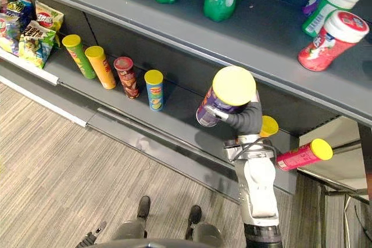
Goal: Put the gum and the chips on the shelf.
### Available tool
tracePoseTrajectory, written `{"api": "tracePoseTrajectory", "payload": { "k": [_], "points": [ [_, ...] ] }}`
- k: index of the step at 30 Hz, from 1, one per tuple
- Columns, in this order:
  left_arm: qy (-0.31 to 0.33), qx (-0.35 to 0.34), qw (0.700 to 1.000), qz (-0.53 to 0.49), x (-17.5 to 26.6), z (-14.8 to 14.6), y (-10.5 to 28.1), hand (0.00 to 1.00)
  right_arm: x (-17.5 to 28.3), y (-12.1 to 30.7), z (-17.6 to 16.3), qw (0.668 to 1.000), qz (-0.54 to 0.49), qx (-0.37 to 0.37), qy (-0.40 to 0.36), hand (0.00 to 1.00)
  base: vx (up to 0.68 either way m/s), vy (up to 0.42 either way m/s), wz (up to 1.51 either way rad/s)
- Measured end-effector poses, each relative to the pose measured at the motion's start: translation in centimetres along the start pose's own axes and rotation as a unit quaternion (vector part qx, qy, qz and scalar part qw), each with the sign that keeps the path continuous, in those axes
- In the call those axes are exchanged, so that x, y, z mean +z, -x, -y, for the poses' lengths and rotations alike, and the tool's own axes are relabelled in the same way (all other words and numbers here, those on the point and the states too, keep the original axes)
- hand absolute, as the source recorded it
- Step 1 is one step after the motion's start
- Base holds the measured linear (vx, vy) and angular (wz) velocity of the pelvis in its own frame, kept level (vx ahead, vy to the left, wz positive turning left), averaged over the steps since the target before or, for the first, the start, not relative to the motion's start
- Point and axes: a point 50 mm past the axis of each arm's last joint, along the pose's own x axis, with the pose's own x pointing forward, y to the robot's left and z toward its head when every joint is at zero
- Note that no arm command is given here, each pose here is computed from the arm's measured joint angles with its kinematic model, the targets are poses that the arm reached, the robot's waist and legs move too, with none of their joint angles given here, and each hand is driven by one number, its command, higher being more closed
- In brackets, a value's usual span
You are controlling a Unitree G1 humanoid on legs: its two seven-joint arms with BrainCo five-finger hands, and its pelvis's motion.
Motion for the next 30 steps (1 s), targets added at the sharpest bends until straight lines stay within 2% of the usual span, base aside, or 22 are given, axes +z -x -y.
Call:
{"api": "tracePoseTrajectory", "payload": {
  "k": [3, 7, 9, 14, 19, 24, 30],
  "points": [
    [-0.03, -0.007, 1.0, 0.002, 0.1, 0.5, 0.0, 0.0, -0.9, -0.2, -0.5, 1.0, -0.013, 0.0, 0.022, 1.0, -0.01, 0.004, -0.07],
    [-0.044, -0.007, 0.999, 0.015, 0.9, 1.3, -0.2, 0.0, -5.6, 1.0, -0.3, 0.987, -0.149, -0.024, 0.048, 1.0, 0.02, 0.002, 0.06],
    [-0.048, -0.006, 0.999, 0.019, 1.1, 1.5, -0.3, 0.0, -6.1, 1.3, -0.7, 0.985, -0.166, -0.019, 0.049, 1.0, 0.07, 0.005, 0.05],
    [-0.052, -0.003, 0.998, 0.029, 1.7, 2.0, -0.4, 0.0, -4.9, 0.8, -1.9, 0.99, -0.136, 0.002, 0.039, 1.0, 0.06, 0.004, -0.02],
    [-0.056, -0.005, 0.998, 0.027, 1.6, 2.1, -0.4, 0.0, -3.1, 0.6, -4.8, 0.993, -0.092, 0.069, -0.009, 1.0, 0.0, 0.002, -0.01],
    [-0.059, -0.006, 0.998, 0.015, 1.3, 2.3, -0.5, 0.0, -3.0, 1.1, -7.5, 0.985, -0.093, 0.133, -0.051, 1.0, 0.0, -0.001, -0.02],
    [-0.059, -0.002, 0.998, 0.016, 1.3, 2.3, -0.5, 0.0, -2.8, 1.2, -8.5, 0.982, -0.091, 0.153, -0.064, 1.0, 0.0, 0.0, 0.0]
  ]
}}
